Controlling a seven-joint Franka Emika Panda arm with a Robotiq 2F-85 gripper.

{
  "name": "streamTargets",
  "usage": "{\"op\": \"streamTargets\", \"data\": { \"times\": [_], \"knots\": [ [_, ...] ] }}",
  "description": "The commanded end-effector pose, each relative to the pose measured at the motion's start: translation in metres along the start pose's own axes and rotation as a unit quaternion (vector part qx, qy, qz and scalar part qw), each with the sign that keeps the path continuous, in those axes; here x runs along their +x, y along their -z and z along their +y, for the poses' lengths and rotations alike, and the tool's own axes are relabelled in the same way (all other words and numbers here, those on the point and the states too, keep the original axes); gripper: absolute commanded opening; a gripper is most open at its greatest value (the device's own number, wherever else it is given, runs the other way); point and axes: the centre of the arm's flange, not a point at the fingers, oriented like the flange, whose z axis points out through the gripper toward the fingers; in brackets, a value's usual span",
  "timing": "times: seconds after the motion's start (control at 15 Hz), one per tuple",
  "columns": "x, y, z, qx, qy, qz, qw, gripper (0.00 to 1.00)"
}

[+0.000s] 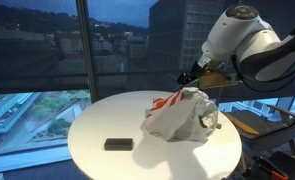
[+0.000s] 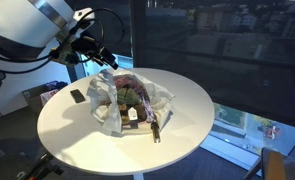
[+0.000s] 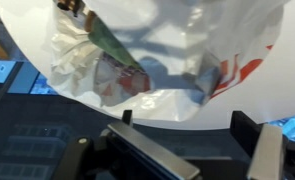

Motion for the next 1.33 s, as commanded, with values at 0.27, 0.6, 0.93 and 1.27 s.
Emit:
{"op": "streamTargets", "data": {
  "times": [0.27, 0.6, 0.93, 1.27],
  "knots": [
    [-0.023, -0.028, -0.089, 0.094, 0.045, -0.074, 0.9918, 1.00],
    [-0.026, -0.039, -0.099, 0.124, 0.004, -0.161, 0.9791, 1.00],
    [-0.033, -0.036, -0.097, 0.095, -0.029, -0.200, 0.9748, 1.00],
    [-0.022, -0.010, -0.078, 0.023, -0.015, -0.161, 0.9866, 1.00]
  ]
}}
